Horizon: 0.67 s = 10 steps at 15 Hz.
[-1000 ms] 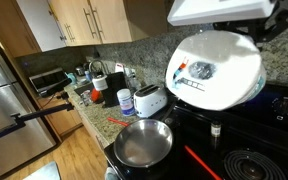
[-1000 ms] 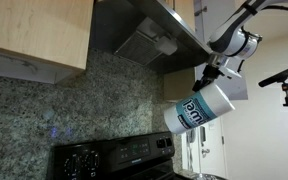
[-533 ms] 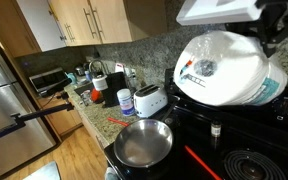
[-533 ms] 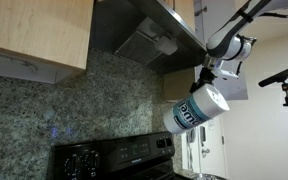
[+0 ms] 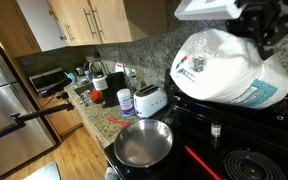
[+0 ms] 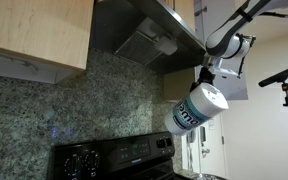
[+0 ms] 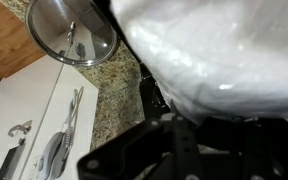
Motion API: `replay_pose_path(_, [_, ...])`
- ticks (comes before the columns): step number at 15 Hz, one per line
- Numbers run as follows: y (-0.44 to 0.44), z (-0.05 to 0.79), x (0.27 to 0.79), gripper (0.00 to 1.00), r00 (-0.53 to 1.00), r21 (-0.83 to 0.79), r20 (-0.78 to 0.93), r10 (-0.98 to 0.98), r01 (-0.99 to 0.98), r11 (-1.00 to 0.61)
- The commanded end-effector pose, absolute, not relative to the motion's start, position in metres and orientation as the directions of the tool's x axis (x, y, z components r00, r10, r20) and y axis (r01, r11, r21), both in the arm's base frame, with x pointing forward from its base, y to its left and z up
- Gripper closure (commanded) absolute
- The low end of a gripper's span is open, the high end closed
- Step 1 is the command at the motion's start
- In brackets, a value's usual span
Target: Put the paper towel roll on the stove
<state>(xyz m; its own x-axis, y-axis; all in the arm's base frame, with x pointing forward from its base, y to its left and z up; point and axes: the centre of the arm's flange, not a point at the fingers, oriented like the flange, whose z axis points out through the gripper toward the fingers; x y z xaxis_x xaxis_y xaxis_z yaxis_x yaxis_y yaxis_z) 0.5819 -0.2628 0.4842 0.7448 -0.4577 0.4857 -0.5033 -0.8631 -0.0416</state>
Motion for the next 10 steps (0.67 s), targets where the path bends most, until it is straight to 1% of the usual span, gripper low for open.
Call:
replay_pose_path(1, [-0.263, 0.484, 0.582, 1.0, 0.745, -0.042, 0.485, -0.458, -0.503, -0.863])
replay_pose_path(4, [-0.272, 0.459, 0.604, 1.0, 0.763, -0.004, 0.419, -0.492, -0.541, -0.841])
replay_pose_path(8, [-0.274, 0.414, 0.614, 1.0, 0.757, 0.092, 0.336, -0.56, -0.618, -0.78])
replay_pose_path(10, [-0.28, 0.41, 0.62, 1.0, 0.745, 0.111, 0.294, -0.599, -0.649, -0.753])
